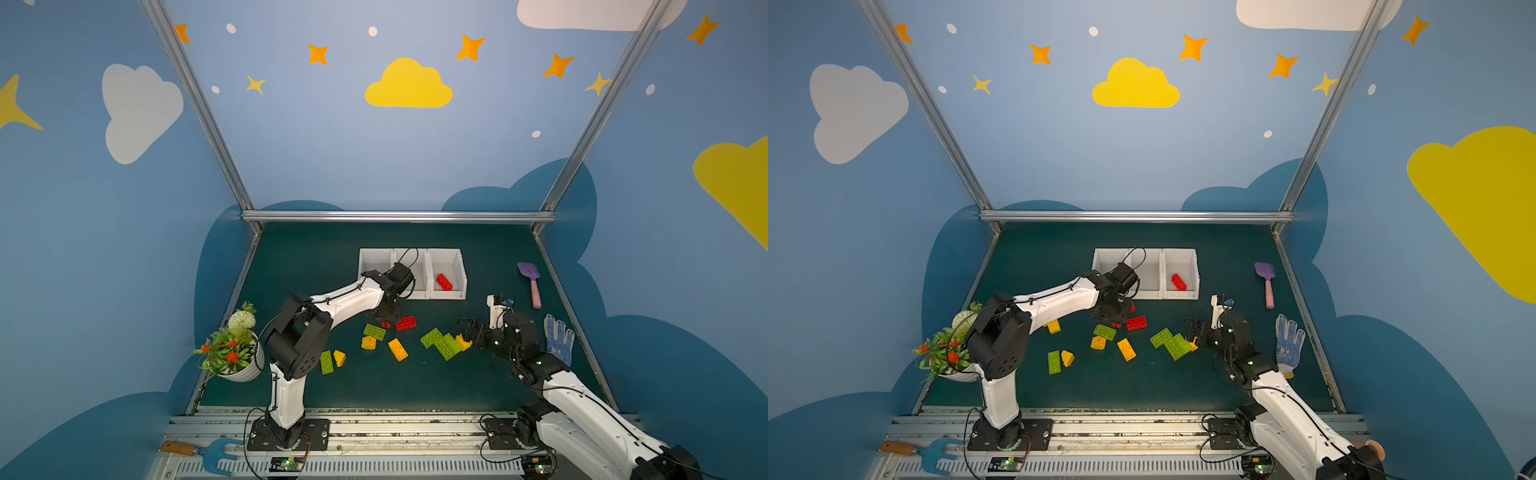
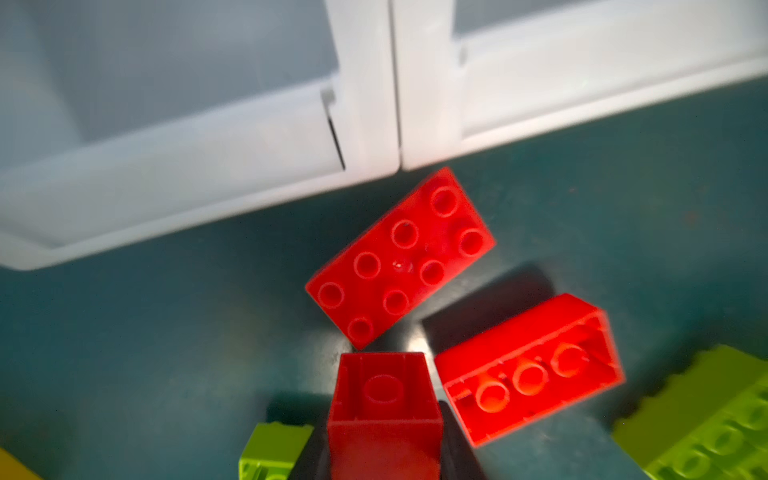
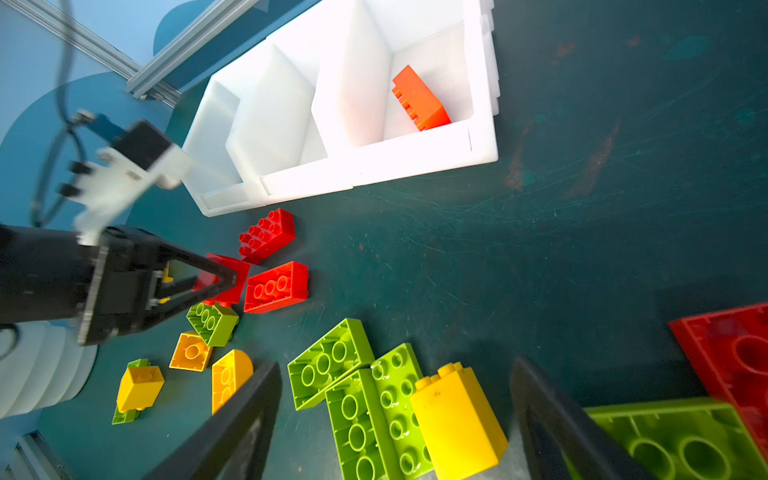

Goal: Sort the legos into containers by color
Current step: 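Grasp a red brick with the left gripper while the right arm draws back, then carry the red brick with the left gripper and drop it into the same compartment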

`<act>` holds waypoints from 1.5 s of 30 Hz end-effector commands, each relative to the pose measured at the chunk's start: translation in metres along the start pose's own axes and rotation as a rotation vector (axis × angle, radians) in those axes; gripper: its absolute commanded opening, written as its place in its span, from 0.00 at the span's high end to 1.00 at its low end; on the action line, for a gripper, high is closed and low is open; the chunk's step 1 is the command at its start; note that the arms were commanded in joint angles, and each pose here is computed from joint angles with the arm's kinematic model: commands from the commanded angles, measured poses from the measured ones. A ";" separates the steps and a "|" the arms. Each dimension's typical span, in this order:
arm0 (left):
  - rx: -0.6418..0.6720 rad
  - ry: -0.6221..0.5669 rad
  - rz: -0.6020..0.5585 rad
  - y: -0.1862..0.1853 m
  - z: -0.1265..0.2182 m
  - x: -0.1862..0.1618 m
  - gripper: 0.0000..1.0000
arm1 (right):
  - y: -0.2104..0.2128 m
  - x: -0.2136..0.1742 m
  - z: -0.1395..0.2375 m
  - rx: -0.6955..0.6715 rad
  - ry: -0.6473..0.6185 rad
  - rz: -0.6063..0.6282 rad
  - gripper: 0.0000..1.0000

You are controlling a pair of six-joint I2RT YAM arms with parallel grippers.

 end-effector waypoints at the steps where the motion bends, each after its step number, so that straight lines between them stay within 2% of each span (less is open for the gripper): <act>1: -0.051 -0.059 0.025 -0.005 0.029 0.010 0.71 | 0.002 0.000 -0.001 0.016 -0.003 0.000 0.16; 8: -0.173 -0.113 0.048 -0.024 0.060 0.031 0.70 | 0.004 0.000 -0.002 0.029 0.002 -0.004 0.16; 13: -0.241 -0.127 0.048 -0.044 0.065 0.055 0.70 | 0.004 -0.001 -0.003 0.036 0.008 -0.003 0.16; 27: -0.389 -0.125 0.057 -0.110 0.046 0.127 0.70 | 0.007 -0.002 -0.004 0.051 0.006 -0.006 0.16; 33: -0.454 -0.127 0.061 -0.129 0.030 0.143 0.68 | 0.008 -0.001 -0.004 0.053 0.008 -0.005 0.16; 37: -0.466 -0.154 0.071 -0.133 0.021 0.149 0.62 | 0.008 0.000 -0.001 0.057 -0.003 -0.003 0.16; 41: -0.486 -0.178 0.071 -0.136 0.023 0.153 0.46 | 0.010 -0.001 0.002 0.063 -0.010 0.007 0.15; 45: -0.502 -0.212 0.069 -0.135 0.040 0.156 0.34 | 0.013 -0.001 0.002 0.073 -0.005 0.023 0.15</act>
Point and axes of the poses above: each gripper's point midway between its finger pads, its own z axis back along the fingers, its own y axis along the line the jaws close on, x = y × z, the point moved 9 cm from there along z, back along the fingers, and after that the axes turned 5 degrees about z, right-handed, at the moved point
